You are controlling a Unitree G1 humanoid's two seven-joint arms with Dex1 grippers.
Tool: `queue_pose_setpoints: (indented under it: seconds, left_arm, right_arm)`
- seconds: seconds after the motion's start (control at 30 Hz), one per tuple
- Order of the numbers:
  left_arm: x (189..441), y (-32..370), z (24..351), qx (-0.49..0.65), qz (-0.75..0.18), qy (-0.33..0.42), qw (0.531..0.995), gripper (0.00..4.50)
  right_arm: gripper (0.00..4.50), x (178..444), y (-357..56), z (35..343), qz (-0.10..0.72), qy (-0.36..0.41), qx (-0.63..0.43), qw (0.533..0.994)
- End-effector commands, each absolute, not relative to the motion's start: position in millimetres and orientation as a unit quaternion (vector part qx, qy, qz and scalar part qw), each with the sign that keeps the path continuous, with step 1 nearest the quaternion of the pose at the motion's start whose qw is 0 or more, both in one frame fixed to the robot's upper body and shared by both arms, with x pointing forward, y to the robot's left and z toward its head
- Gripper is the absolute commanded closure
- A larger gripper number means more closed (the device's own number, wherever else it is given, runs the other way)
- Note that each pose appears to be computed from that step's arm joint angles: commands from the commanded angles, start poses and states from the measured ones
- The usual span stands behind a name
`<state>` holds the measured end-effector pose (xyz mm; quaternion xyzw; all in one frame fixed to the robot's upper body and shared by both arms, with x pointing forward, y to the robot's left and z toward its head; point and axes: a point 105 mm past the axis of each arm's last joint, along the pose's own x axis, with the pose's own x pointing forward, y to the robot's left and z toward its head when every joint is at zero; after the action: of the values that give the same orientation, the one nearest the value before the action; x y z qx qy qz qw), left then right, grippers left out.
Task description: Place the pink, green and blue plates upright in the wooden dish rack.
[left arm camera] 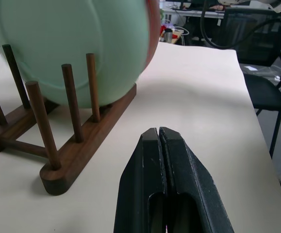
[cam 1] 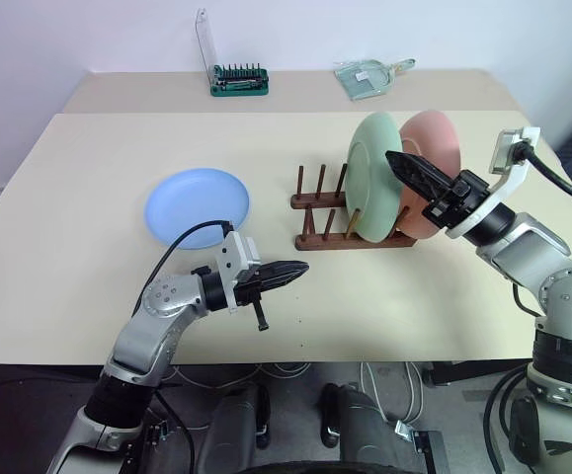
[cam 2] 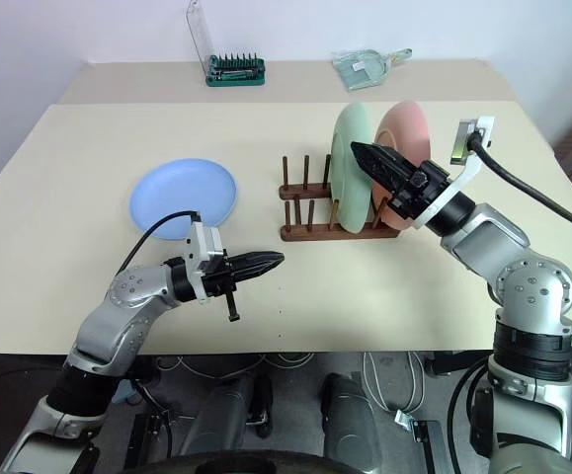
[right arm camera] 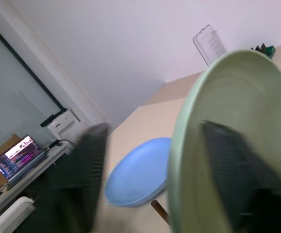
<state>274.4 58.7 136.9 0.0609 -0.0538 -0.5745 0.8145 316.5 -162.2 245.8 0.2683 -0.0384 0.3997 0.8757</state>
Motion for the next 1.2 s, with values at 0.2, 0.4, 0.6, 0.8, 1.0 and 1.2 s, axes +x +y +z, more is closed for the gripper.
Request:
queue_pose_setpoints:
  seconds: [0.2, 0.4, 0.6, 0.8, 1.0, 1.2]
  left_arm:
    - [274, 57, 148, 0.067, -0.574, -0.076, 0.812, 4.5]
    - [277, 60, 149, 0.074, -0.565, -0.08, 0.818, 4.5]
    - [327, 102, 168, 0.043, -0.406, -0.097, 0.908, 3.58]
    - [365, 191, 194, 0.029, -0.158, -0.093, 0.983, 0.67]
    - [372, 246, 173, 0.031, -0.006, 0.048, 0.998, 0.08]
    - [375, 246, 152, -0.001, 0.011, 0.123, 0.992, 0.08]
  right_arm:
    - [0.06, 308, -158, 291, 0.409, -0.105, 0.22, 0.879]
    - [0.06, 298, -152, 314, 0.419, -0.142, 0.161, 0.882]
    - [0.0, 290, -136, 327, 0.438, -0.173, 0.013, 0.882]
    - [0.0, 288, -114, 314, 0.469, -0.173, -0.111, 0.859]
    - [0.0, 286, -100, 296, 0.507, -0.169, -0.16, 0.83]
    - [0.0, 282, -94, 287, 0.53, -0.163, -0.164, 0.816]
